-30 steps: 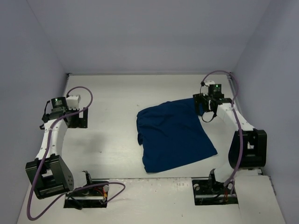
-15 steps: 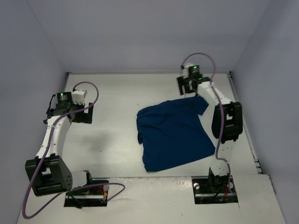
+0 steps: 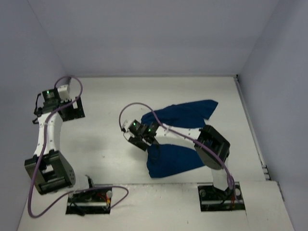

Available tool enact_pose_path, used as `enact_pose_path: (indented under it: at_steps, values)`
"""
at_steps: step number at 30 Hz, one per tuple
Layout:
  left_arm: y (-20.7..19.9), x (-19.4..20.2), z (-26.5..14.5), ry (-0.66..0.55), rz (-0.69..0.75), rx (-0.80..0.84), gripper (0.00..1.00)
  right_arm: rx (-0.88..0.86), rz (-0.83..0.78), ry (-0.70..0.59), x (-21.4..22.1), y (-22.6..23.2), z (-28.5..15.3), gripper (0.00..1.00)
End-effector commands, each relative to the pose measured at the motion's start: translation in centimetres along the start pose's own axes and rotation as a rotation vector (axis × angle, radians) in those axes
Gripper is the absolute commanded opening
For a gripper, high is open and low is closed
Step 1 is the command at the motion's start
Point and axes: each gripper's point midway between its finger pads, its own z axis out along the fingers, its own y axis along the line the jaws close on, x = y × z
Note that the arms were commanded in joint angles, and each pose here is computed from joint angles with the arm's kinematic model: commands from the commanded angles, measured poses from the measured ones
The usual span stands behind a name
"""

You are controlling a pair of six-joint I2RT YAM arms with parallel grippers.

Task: Fold and stack the t-shirts
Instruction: Flatten out the tshirt

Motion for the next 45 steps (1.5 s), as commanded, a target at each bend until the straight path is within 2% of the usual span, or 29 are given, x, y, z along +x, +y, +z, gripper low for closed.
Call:
enact_pose_path:
  at_steps: [1, 4, 9, 10, 11, 13, 16, 18, 21, 25, 27, 31, 34, 36, 39, 45]
  values:
    - [-0.7, -1.7, -1.6, -0.063, -0.016, 0.015, 0.97, 0.187, 0.175, 0.044, 2.1, -2.8, -3.0, 0.57]
    - [-0.4, -1.2, -1.3, -0.054, -0.013, 0.006, 0.97, 0.262, 0.168, 0.047, 2.6, -3.0, -3.4, 0.54]
    - [0.0, -1.1, -1.1, -0.049, -0.011, -0.011, 0.97, 0.23, 0.191, 0.072, 3.4, -1.9, -2.5, 0.48]
    - [0.0, -1.2, -1.1, -0.055, -0.01, -0.011, 0.97, 0.208, 0.18, 0.084, 3.7, -1.5, -2.1, 0.41]
    - [0.0, -1.4, -1.2, -0.061, -0.008, -0.013, 0.97, 0.187, 0.171, 0.095, 3.9, -1.4, -1.8, 0.29]
    - [-0.1, -1.5, -1.2, -0.066, 0.001, -0.007, 0.97, 0.152, 0.181, 0.082, 3.3, -2.2, -2.1, 0.0]
    - [-0.8, -1.6, -1.3, -0.073, 0.031, 0.037, 0.97, 0.103, 0.217, 0.009, 1.5, -5.4, -4.4, 0.0]
    - [-2.0, -1.8, -1.4, -0.098, 0.07, 0.107, 0.97, 0.132, 0.225, -0.079, -0.1, -8.4, -7.8, 0.0]
    - [-3.9, -2.8, -1.9, -0.166, 0.143, 0.157, 0.97, 0.182, 0.196, -0.131, -0.5, -12.3, -11.1, 0.0]
    - [-9.4, -2.3, -1.8, -0.163, 0.313, 0.249, 0.97, 0.181, 0.265, -0.177, 1.8, -16.9, -13.5, 0.0]
    - [-13.5, -1.3, -1.8, -0.156, 0.427, 0.321, 0.97, 0.212, 0.225, -0.191, 3.5, -18.2, -15.4, 0.0]
    - [-21.9, 1.8, -1.5, -0.1, 0.627, 0.455, 0.97, 0.222, 0.171, -0.127, 7.5, -17.4, -15.7, 0.0]
    - [-26.3, 4.1, -0.6, -0.03, 0.674, 0.524, 0.97, 0.241, 0.16, -0.058, 10.9, -17.7, -15.2, 0.0]
    - [-29.0, 5.9, 0.3, 0.031, 0.647, 0.57, 0.97, 0.27, 0.18, 0.001, 13.8, -18.3, -15.1, 0.0]
    - [-30.8, 6.8, 2.0, 0.082, 0.52, 0.584, 0.97, 0.304, 0.24, 0.032, 15.8, -19.5, -15.4, 0.0]
    - [-32.3, 8.0, 3.8, 0.133, 0.356, 0.563, 0.97, 0.33, 0.342, 0.016, 16.0, -22.0, -16.1, 0.0]
